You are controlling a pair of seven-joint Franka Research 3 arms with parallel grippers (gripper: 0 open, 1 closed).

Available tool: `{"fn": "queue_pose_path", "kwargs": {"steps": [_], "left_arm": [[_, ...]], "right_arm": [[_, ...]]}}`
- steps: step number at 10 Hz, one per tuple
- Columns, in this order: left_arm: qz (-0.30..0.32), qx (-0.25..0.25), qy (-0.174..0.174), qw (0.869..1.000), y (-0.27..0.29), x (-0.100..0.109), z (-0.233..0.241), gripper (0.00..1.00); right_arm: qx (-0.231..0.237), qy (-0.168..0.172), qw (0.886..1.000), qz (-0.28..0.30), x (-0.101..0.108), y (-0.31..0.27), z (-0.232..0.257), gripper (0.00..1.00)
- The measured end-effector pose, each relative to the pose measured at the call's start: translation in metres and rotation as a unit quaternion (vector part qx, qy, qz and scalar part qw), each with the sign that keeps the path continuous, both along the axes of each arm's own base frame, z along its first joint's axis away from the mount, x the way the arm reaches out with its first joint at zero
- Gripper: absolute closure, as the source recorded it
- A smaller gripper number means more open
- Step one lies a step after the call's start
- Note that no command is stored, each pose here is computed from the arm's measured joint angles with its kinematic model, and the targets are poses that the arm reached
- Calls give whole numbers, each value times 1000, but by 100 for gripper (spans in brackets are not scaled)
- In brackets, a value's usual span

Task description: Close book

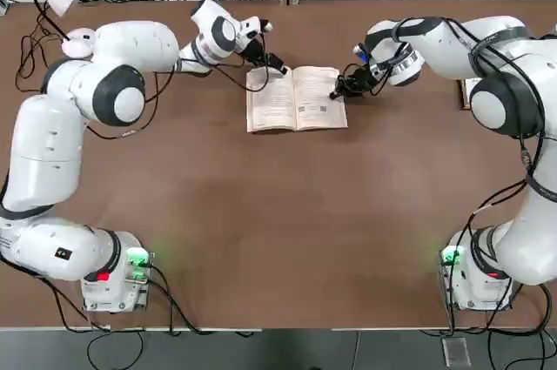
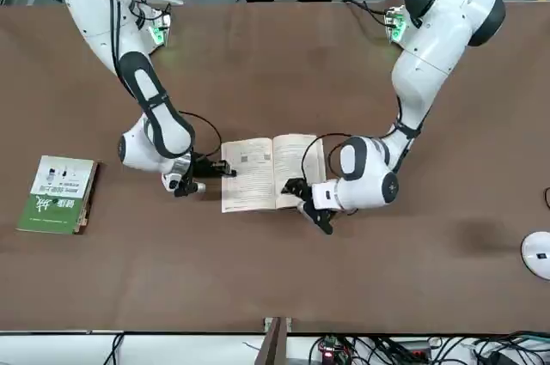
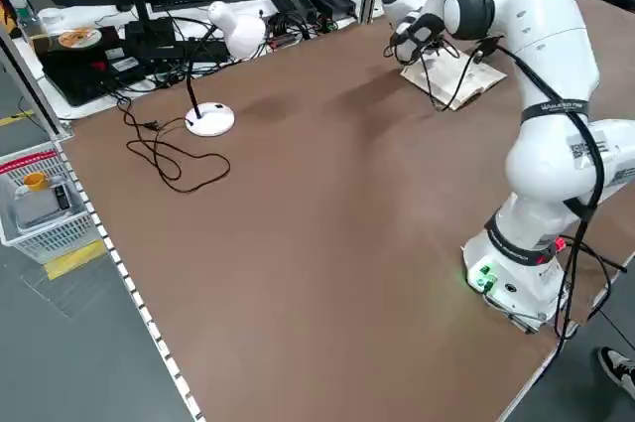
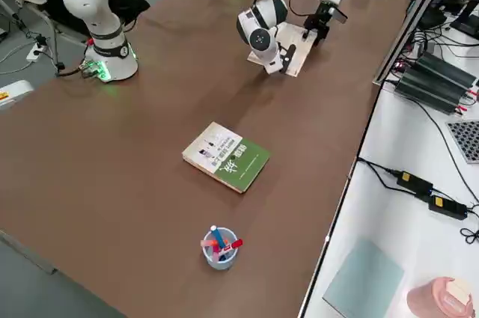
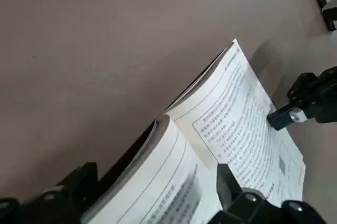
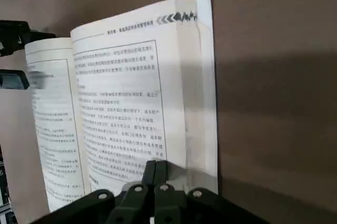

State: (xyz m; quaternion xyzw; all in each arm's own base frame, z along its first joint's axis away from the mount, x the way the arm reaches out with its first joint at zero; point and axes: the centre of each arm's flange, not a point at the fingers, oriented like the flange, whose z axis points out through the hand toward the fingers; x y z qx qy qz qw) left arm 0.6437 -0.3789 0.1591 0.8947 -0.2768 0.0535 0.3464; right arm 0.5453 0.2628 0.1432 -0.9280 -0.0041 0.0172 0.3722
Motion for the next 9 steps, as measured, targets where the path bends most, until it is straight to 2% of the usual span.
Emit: {"fn": "queue_pose_path", "kwargs": {"steps": [4,9], "left_arm": [[-2,-7,11,1000,12,8,5,1],[-7,-10,14,1000,9,7,7,1]], "right_arm": [[0,0,1000,0,0,0,0,99],[0,0,1000,0,0,0,0,99]]}}
